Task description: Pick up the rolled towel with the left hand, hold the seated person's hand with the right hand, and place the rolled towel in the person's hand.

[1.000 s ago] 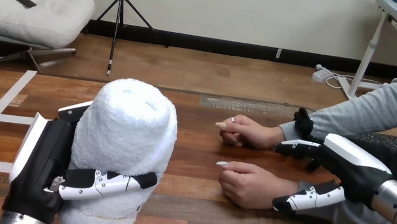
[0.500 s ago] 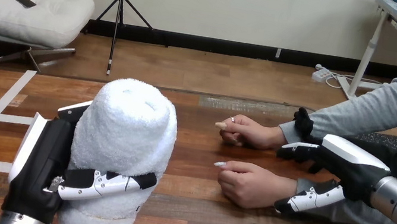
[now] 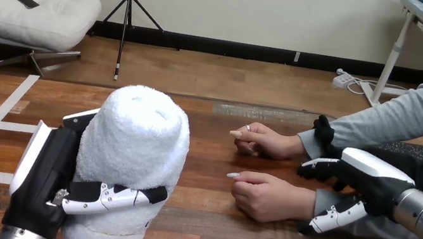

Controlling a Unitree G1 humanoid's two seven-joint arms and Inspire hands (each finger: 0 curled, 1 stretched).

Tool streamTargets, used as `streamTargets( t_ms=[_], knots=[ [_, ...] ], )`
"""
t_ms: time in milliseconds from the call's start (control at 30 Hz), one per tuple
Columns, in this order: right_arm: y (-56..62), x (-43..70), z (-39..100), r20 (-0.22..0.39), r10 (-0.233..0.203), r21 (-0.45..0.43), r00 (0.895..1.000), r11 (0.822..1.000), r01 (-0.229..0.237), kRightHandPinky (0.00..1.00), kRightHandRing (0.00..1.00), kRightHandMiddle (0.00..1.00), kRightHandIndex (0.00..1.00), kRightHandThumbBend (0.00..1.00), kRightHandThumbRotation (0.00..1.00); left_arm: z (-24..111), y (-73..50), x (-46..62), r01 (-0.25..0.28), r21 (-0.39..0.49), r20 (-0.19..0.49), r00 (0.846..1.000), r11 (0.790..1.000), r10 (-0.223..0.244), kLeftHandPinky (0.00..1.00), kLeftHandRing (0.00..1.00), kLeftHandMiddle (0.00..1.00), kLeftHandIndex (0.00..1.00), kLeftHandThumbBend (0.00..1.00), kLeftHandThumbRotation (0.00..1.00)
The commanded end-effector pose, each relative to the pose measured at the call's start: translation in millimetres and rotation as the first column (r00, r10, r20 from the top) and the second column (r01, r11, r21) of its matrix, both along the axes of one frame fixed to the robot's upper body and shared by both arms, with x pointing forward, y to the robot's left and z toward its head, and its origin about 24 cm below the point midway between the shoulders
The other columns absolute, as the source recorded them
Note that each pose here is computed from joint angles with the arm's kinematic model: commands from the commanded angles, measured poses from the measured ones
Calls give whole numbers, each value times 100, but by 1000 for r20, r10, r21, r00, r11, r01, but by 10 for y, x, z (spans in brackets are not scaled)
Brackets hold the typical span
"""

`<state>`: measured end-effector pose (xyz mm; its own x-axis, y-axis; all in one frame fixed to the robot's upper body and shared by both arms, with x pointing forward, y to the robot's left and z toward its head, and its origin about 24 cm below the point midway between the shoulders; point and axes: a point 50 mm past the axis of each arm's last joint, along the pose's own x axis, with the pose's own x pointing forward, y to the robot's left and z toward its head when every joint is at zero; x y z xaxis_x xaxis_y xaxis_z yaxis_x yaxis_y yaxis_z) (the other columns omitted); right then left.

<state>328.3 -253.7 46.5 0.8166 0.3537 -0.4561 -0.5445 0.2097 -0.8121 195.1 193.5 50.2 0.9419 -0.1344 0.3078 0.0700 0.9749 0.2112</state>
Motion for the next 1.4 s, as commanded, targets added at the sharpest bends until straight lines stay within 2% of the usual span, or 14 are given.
streamTargets(
  t_ms=[0, 367, 867, 1367],
  knots=[
    [11, 195, 331, 106, -5, -6, 994, 1000, 6, 70, 81, 84, 82, 100, 35, 207, -9, 104, 5, -17, 123, 992, 1000, -3, 24, 29, 35, 37, 67, 0],
    [17, 189, 299, 96, -7, -18, 995, 1000, 8, 62, 76, 82, 80, 100, 29, 249, -20, 84, 7, -12, 154, 988, 1000, -5, 24, 29, 35, 37, 67, 0],
    [55, 171, 228, 75, 1, -20, 997, 1000, 0, 62, 73, 79, 77, 100, 23, 259, -17, 70, 14, -29, 160, 987, 999, -9, 24, 29, 35, 37, 66, 0],
    [116, 153, 175, 114, 22, -27, 993, 999, -19, 62, 71, 75, 74, 100, 18, 246, -15, 56, 20, -28, 153, 988, 999, -15, 24, 29, 35, 37, 67, 0]
  ],
)
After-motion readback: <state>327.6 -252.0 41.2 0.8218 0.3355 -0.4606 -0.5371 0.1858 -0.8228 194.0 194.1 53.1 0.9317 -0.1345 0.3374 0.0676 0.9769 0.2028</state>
